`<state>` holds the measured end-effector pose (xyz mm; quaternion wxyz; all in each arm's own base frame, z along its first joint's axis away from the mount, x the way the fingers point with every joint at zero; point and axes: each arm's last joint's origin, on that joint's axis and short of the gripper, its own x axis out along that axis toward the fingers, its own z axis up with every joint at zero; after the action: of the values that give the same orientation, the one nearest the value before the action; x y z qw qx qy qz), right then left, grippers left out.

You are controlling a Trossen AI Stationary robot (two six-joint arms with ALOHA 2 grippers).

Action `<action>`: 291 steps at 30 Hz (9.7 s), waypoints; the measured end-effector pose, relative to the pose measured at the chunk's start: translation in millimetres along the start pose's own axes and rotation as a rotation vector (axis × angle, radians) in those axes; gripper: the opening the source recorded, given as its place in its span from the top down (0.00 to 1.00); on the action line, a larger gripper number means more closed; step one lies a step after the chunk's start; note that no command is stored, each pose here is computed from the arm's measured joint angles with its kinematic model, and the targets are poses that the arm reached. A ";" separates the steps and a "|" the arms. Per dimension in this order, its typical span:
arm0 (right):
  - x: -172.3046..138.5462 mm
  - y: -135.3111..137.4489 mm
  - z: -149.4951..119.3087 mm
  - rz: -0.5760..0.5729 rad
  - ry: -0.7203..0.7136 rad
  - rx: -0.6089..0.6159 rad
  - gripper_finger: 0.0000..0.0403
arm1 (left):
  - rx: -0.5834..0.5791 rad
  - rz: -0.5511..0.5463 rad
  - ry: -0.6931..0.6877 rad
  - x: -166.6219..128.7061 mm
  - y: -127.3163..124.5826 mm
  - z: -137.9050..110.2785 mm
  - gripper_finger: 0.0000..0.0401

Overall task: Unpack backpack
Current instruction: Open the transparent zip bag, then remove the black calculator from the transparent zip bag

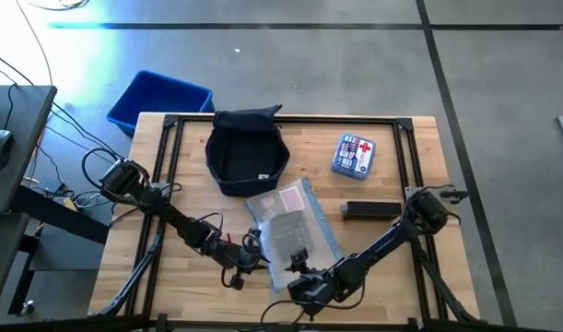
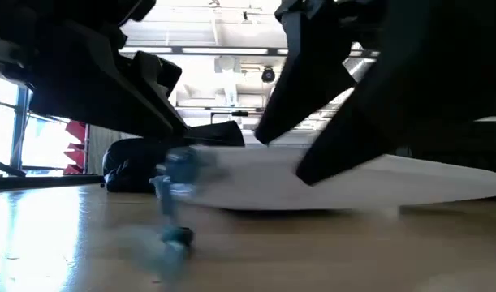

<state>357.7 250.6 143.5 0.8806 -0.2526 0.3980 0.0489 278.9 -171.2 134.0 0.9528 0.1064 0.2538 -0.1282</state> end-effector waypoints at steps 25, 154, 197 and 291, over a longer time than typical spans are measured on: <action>1.0 34.0 -15.0 -0.327 -0.072 0.342 0.45 | -0.263 0.129 0.321 -4.3 -50.6 14.7 0.86; -0.1 34.6 15.6 -0.190 -0.015 0.216 1.00 | -0.219 0.246 0.046 35.3 -46.1 31.9 0.98; -21.6 42.4 25.9 -0.237 -0.002 0.218 1.00 | -0.287 0.159 0.175 36.8 -41.1 22.5 1.00; -108.7 74.7 23.6 -0.352 0.045 0.392 0.51 | 0.481 0.594 0.623 41.4 -39.2 15.2 0.59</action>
<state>278.5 339.4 205.2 0.8986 -0.1437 0.3692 -0.1886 308.9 -220.1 120.4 0.7754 0.4244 0.4486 0.1318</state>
